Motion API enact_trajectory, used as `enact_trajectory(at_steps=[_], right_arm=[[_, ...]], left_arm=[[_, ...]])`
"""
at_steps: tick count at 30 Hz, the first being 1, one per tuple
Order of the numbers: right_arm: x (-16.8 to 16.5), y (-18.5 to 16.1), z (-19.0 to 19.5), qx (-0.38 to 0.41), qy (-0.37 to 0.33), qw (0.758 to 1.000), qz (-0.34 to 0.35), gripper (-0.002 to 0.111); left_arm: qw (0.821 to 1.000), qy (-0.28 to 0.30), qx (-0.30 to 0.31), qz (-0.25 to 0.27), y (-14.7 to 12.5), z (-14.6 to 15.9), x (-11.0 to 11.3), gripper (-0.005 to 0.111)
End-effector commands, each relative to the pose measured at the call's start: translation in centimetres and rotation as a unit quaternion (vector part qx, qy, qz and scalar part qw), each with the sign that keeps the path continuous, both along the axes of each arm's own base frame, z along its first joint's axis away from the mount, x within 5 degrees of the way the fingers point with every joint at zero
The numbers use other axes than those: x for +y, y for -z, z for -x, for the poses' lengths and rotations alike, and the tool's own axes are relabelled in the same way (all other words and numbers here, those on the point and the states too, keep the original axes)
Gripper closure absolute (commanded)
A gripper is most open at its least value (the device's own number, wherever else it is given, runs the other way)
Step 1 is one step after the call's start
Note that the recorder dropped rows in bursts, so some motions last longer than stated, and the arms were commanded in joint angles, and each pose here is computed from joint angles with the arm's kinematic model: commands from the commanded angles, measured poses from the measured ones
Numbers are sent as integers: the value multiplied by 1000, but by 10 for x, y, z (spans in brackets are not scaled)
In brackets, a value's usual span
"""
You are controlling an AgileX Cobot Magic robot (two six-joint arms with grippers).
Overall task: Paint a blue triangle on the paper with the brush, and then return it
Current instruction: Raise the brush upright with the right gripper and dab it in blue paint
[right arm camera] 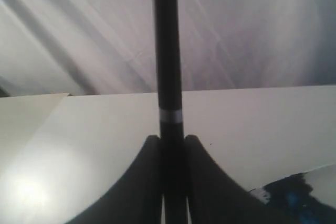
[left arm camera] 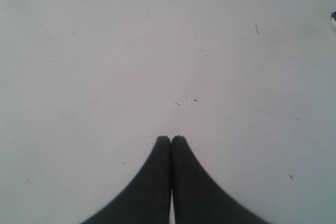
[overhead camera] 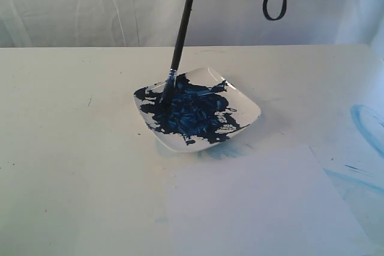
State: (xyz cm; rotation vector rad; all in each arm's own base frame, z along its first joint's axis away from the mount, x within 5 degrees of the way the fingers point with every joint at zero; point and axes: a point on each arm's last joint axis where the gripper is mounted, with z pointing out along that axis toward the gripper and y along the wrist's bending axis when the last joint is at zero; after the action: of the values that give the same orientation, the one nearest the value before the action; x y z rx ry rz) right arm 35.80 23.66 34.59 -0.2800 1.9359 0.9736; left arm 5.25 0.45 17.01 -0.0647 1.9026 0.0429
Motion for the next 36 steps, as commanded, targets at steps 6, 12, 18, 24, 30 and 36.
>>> enact_trajectory(at_steps=[6, 12, 18, 24, 30, 36], right_arm=[[15, -27, 16, -109, 80, 990, 35, 108], [22, -17, 22, -151, 85, 985, -19, 108], [26, -9, 40, -279, -150, 948, -20, 108], [-1, -8, 26, -290, -149, 945, -24, 108], [-8, 1, 15, -323, -121, 938, 34, 108], [-9, 30, -9, -303, -82, 949, 17, 108]], left_arm=[[1000, -3, -1, 4, 1, 0, 0, 107], [1000, -3, -1, 4, 1, 0, 0, 107], [1000, -3, -1, 4, 1, 0, 0, 107], [1000, -3, -1, 4, 1, 0, 0, 107], [1000, -3, -1, 4, 1, 0, 0, 107], [1000, -3, -1, 4, 1, 0, 0, 107]])
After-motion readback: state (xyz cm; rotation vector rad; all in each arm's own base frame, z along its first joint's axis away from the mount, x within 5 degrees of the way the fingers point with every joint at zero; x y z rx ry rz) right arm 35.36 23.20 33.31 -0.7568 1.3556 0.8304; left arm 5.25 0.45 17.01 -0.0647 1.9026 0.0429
